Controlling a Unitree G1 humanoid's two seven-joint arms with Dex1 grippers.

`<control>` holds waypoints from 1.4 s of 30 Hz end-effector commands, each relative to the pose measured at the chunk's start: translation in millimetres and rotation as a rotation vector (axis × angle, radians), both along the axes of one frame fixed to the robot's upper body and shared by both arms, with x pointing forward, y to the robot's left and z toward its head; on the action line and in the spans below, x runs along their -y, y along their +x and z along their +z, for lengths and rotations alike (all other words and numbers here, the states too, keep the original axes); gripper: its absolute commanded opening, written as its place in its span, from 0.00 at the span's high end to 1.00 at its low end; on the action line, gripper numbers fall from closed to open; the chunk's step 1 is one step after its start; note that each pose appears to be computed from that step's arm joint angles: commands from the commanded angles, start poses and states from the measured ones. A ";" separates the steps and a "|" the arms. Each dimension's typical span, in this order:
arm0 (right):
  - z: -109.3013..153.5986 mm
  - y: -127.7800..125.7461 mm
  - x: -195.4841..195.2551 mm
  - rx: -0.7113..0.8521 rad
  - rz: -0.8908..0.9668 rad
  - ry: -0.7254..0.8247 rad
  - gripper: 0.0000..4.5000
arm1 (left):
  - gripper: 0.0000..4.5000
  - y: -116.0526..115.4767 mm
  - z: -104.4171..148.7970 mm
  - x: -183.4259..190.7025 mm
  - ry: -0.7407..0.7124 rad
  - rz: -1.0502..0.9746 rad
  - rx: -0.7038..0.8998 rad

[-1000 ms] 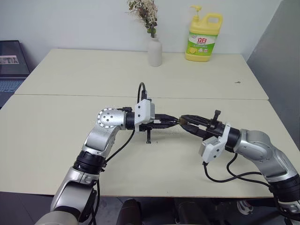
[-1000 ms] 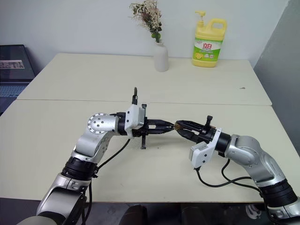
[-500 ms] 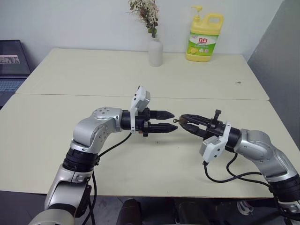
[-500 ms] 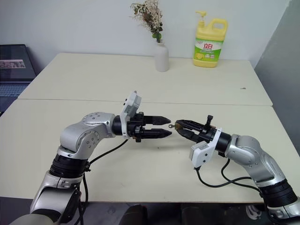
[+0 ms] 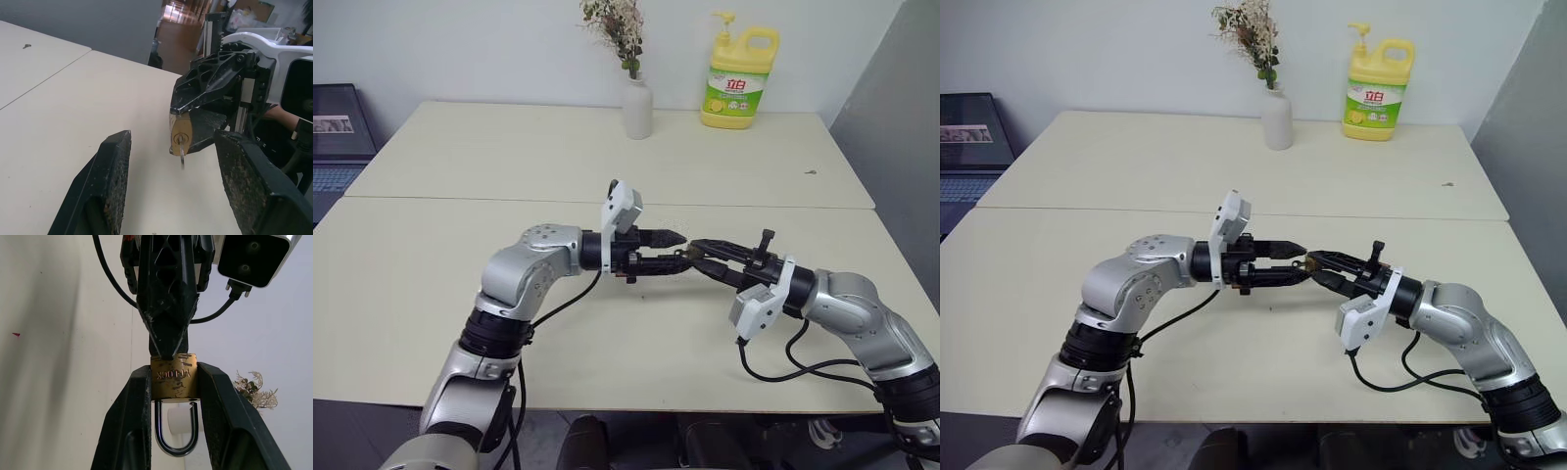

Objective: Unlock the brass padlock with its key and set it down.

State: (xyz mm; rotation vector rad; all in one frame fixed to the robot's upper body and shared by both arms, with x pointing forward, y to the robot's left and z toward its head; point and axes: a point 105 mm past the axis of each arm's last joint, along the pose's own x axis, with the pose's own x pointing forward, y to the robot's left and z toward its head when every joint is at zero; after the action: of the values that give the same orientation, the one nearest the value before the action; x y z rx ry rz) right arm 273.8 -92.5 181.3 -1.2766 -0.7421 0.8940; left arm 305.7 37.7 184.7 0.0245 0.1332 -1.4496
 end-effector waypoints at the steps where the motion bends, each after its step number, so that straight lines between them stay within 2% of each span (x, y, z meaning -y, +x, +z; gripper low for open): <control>1: 15.9 -5.2 -3.1 0.052 0.024 0.028 0.79 | 0.38 -2.2 10.2 5.9 -0.010 -0.027 0.051; 10: 16.1 -6.8 -4.5 0.058 0.032 0.025 0.79 | 0.38 -4.0 10.4 10.3 -0.015 -0.048 0.044; 13: 16.2 -7.9 -5.4 0.064 0.040 0.021 0.79 | 0.51 -5.9 10.3 13.0 -0.023 -0.058 0.038; 20: 16.6 -8.2 -6.4 0.069 0.044 0.017 0.79 | 0.96 -5.0 11.1 14.0 -0.027 -0.060 0.038; 28: 12.1 -4.2 -2.6 0.040 0.006 0.014 0.79 | 0.96 -7.8 8.7 14.9 -0.026 -0.067 0.035; 32: 14.0 4.9 15.1 0.027 -0.081 -0.014 0.48 | 0.96 -7.5 8.8 13.3 -0.023 -0.070 0.036; 36: 7.6 0.5 38.3 -0.014 -0.140 -0.039 0.18 | 0.96 -5.4 10.6 9.9 -0.021 -0.070 0.042; 41: 7.1 -17.2 44.4 0.000 -0.122 -0.003 0.17 | 0.96 -3.5 15.5 5.7 -0.019 -0.090 0.047; 42: 10.5 -21.7 43.9 0.001 -0.107 0.025 0.22 | 0.96 -2.8 15.5 5.0 -0.016 -0.092 0.049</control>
State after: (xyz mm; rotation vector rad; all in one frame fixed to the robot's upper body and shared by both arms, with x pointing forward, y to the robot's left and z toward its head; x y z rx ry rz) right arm 262.3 -140.4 168.0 -1.3000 -0.5591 0.8283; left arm 303.9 32.4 186.1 0.0309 0.1430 -1.5188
